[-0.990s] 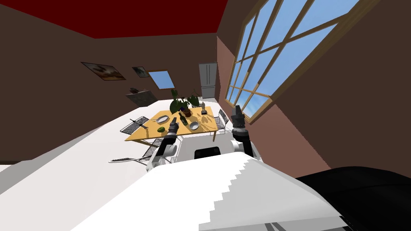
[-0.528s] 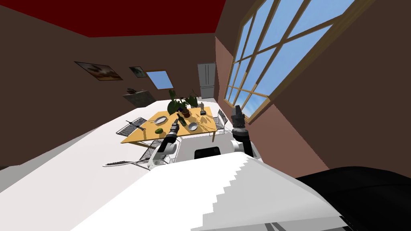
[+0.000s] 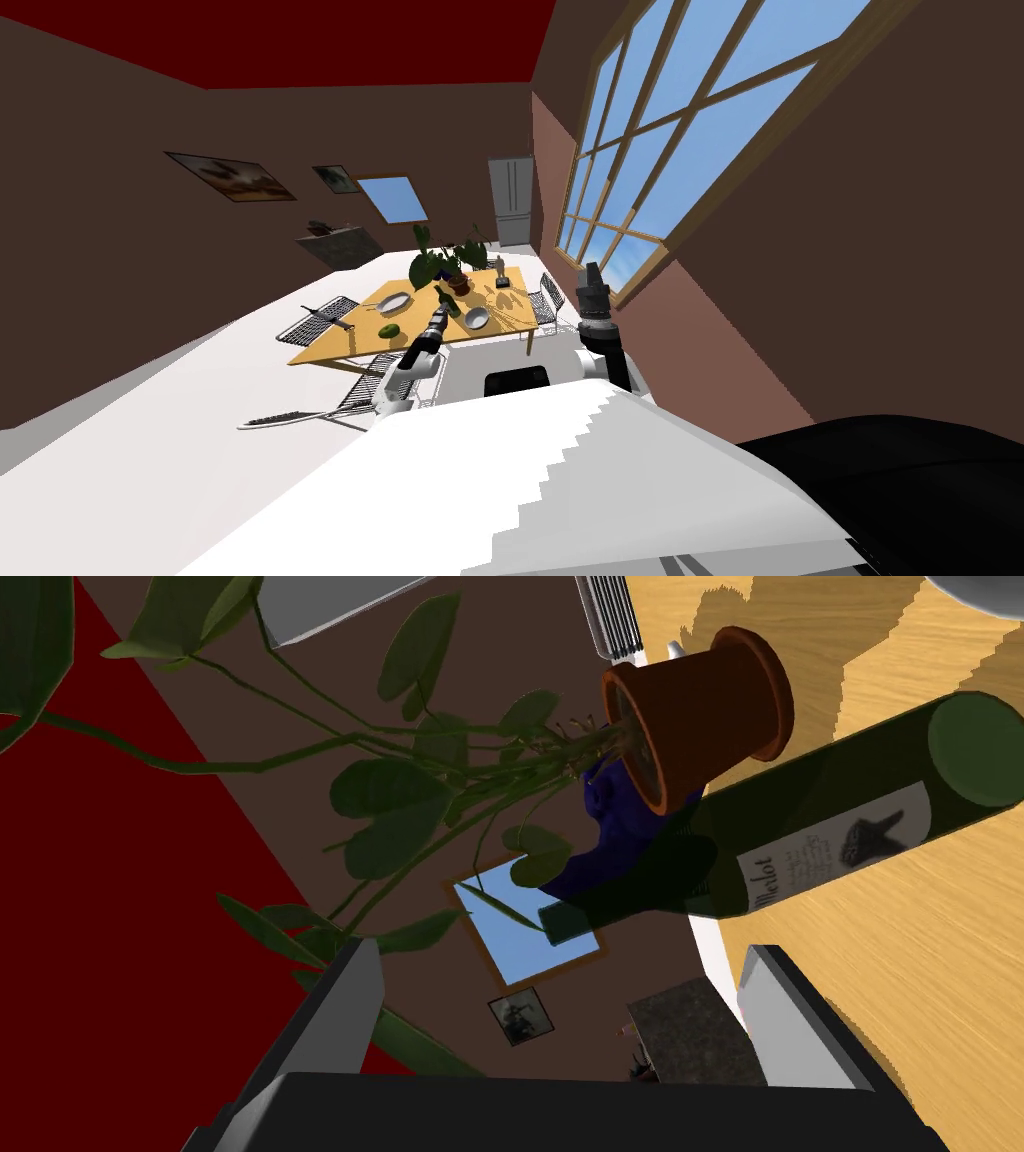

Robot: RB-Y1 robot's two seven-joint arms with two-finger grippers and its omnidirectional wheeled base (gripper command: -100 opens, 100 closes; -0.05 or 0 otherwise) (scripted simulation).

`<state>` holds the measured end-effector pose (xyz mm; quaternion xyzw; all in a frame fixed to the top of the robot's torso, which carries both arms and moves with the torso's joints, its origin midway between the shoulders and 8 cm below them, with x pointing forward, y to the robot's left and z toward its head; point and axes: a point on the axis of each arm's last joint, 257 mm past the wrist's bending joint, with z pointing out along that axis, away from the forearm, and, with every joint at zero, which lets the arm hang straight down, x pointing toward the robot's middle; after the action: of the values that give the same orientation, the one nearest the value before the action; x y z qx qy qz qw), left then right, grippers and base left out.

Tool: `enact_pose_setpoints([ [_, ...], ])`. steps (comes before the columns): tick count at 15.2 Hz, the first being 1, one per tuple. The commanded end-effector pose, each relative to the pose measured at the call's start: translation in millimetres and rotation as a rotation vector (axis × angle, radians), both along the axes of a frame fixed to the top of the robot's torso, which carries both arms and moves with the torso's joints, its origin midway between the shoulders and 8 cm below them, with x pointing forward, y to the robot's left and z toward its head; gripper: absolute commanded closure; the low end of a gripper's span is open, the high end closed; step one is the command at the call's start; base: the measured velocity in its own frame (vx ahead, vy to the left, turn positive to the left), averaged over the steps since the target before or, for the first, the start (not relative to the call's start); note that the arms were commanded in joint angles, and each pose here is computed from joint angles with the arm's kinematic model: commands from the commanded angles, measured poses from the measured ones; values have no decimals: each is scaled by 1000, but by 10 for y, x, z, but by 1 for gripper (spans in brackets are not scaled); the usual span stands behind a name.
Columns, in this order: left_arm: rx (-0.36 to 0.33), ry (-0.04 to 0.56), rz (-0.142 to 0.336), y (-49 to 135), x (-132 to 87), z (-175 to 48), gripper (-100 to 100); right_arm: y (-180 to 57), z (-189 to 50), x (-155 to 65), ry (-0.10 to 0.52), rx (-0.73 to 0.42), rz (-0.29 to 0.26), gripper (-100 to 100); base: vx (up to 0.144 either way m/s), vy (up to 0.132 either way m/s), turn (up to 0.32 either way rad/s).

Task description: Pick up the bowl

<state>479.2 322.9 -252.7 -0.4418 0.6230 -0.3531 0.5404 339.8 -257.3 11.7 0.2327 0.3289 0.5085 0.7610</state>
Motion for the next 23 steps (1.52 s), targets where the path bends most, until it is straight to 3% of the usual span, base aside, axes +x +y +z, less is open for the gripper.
enact_pose_setpoints([
  [1,15,66,14,80,10,-205,-100,0,0,0,0,0,0,0,23,-29,-35],
  [3,15,84,18,90,-2,-250,-100,0,0,0,0,0,0,0,24,-25,-29],
  [6,38,183,38,219,22,-542,-100,0,0,0,0,0,0,0,30,-31,-48],
  [9,38,213,44,234,-7,-615,-100,0,0,0,0,0,0,0,23,-26,-18],
  [10,48,261,54,295,-8,-751,-100,0,0,0,0,0,0,0,17,-19,-34],
  [12,47,277,57,302,-26,-788,-100,0,0,0,0,0,0,0,20,-22,-32],
  [15,64,377,75,418,-54,-1054,-100,0,0,0,0,0,0,0,27,-30,-44],
  [17,63,403,80,429,-90,-1110,-100,0,0,0,0,0,0,0,30,-32,-30],
  [18,70,448,87,479,-111,-1225,-100,0,0,0,0,0,0,0,32,-28,-34],
  [20,69,464,90,485,-135,-1257,-100,0,0,0,0,0,0,0,25,-27,-29],
  [23,79,559,105,574,-203,-1481,-100,0,0,0,0,0,0,0,28,-29,-44],
])
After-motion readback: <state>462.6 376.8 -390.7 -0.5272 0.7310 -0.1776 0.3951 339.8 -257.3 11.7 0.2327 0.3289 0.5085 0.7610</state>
